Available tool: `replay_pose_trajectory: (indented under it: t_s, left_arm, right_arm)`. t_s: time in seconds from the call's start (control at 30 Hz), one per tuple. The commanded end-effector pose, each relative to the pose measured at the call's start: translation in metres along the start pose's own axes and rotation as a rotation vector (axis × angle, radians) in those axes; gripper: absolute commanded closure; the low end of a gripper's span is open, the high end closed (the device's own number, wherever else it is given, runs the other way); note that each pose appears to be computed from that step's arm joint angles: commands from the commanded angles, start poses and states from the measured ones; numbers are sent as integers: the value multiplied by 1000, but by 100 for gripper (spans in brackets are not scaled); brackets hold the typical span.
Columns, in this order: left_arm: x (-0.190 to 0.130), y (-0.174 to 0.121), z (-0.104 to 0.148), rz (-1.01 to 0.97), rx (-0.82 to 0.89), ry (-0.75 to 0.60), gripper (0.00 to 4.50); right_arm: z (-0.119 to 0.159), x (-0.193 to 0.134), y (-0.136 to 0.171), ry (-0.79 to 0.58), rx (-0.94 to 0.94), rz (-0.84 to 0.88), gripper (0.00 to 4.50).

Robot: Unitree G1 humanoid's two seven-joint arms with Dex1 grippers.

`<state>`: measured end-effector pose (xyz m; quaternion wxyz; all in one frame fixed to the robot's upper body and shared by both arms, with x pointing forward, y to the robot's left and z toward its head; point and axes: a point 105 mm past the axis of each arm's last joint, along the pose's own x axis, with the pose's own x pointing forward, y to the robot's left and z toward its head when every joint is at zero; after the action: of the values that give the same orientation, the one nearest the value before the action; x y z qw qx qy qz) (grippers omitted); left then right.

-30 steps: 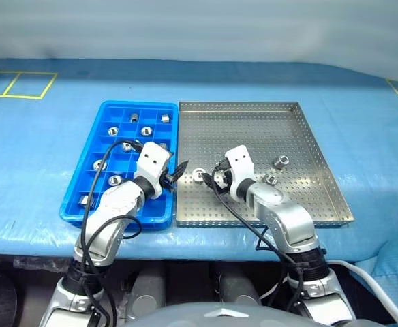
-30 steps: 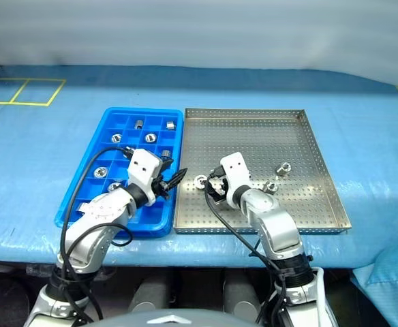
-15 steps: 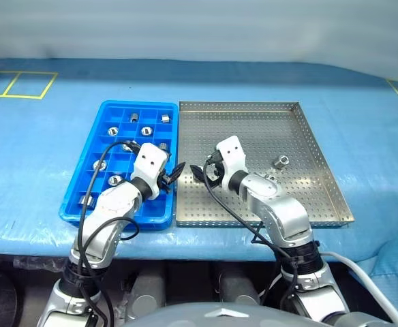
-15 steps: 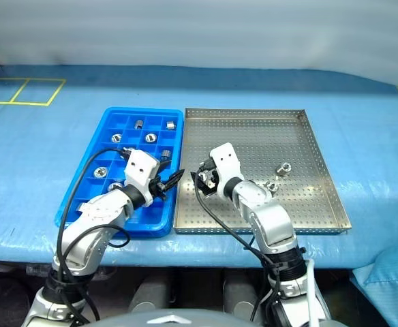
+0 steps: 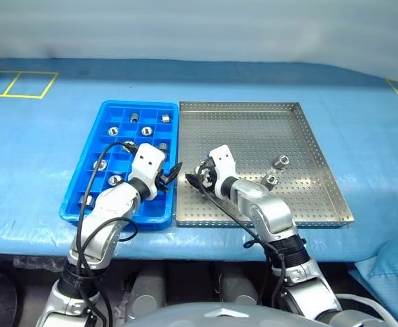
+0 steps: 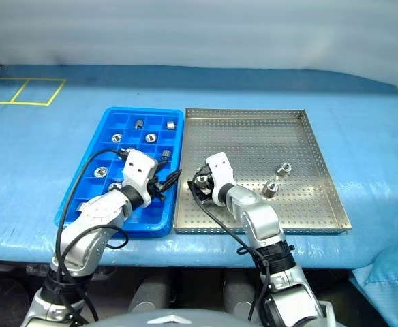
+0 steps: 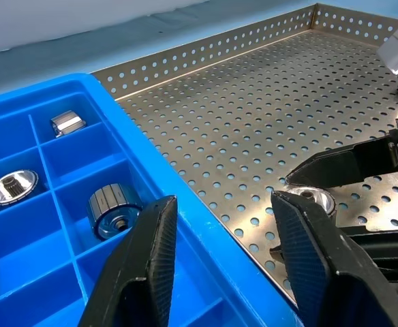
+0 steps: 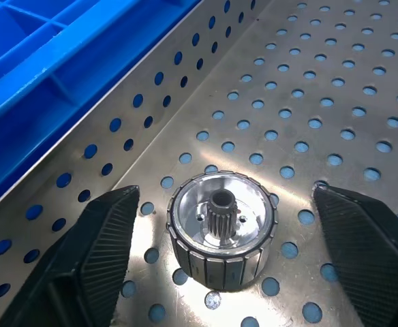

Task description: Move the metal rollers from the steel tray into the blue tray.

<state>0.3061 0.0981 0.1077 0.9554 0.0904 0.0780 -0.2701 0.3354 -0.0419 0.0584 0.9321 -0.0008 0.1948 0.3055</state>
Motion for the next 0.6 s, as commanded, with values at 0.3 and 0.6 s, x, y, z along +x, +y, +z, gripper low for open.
replay_pose_trajectory:
  t_s: [0.3,0.6]
  left_arm:
    - [-6,5,17,39,23,-74,209]
    - [-7,3,18,38,6,-98,209]
  right_arm:
    - [19,-10,-10,-70,-55,-49,225]
    - [25,-16,-28,-70,-35,-108,261]
